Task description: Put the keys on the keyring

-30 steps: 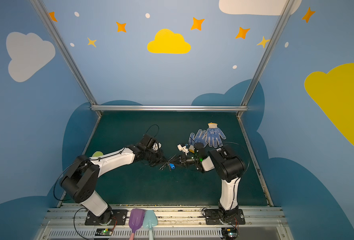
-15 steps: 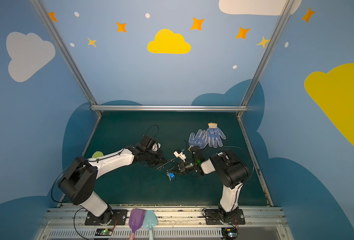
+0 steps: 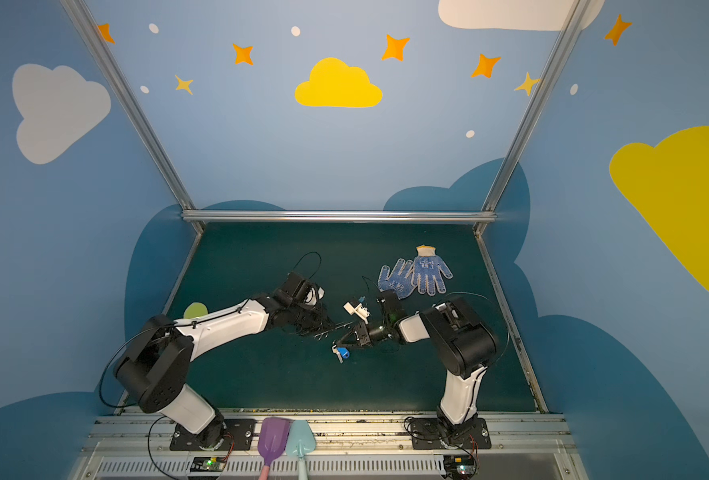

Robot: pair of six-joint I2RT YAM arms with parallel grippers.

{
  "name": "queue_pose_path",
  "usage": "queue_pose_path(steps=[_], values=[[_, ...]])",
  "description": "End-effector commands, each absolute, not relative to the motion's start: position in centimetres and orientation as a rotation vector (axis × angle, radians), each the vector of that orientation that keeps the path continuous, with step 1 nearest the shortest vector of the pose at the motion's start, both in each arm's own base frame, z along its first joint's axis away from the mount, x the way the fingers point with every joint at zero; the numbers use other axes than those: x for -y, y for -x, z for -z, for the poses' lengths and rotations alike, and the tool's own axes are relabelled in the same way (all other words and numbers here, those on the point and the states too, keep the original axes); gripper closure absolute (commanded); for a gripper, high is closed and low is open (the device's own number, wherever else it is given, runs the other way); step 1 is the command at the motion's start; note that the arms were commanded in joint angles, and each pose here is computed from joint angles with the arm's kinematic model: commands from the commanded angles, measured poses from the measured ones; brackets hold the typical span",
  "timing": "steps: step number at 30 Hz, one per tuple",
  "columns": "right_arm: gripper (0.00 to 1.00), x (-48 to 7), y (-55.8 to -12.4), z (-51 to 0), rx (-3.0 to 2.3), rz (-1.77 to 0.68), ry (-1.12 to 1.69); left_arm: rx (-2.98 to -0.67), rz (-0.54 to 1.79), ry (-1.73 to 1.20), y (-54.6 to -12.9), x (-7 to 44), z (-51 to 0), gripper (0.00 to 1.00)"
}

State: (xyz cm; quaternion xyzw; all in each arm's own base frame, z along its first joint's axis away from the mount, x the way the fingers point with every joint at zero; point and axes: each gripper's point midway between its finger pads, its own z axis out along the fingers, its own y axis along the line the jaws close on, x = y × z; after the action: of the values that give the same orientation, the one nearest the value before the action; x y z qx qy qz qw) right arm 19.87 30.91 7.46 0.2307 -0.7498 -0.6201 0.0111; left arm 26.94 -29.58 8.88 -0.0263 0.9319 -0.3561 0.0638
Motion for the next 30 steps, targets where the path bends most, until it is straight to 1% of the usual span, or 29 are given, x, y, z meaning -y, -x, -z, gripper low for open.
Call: queue_pose_path(steps=[1, 11, 21, 30], values=[[1.0, -31.5, -20.0, -8.4, 2.309, 1.964, -0.78, -2.794, 1.067, 0.027, -26.6, 29.5, -9.6, 0.96], [1.0, -32.2, -20.3, -8.6, 2.29, 1.959, -0.801, -2.789, 1.074, -0.004, -26.3, 29.7, -9.8, 0.96], [1.0, -31.9, -21.4, -7.8, 2.315, 1.941, -0.704, -2.791, 1.083, -0.031, -26.0, 29.8, -10.0, 0.96], [1.0, -31.7, -22.3, -9.2, 2.348, 1.982, -0.723, -2.808, 1.084, -0.044, -25.7, 29.9, -9.7, 0.96]])
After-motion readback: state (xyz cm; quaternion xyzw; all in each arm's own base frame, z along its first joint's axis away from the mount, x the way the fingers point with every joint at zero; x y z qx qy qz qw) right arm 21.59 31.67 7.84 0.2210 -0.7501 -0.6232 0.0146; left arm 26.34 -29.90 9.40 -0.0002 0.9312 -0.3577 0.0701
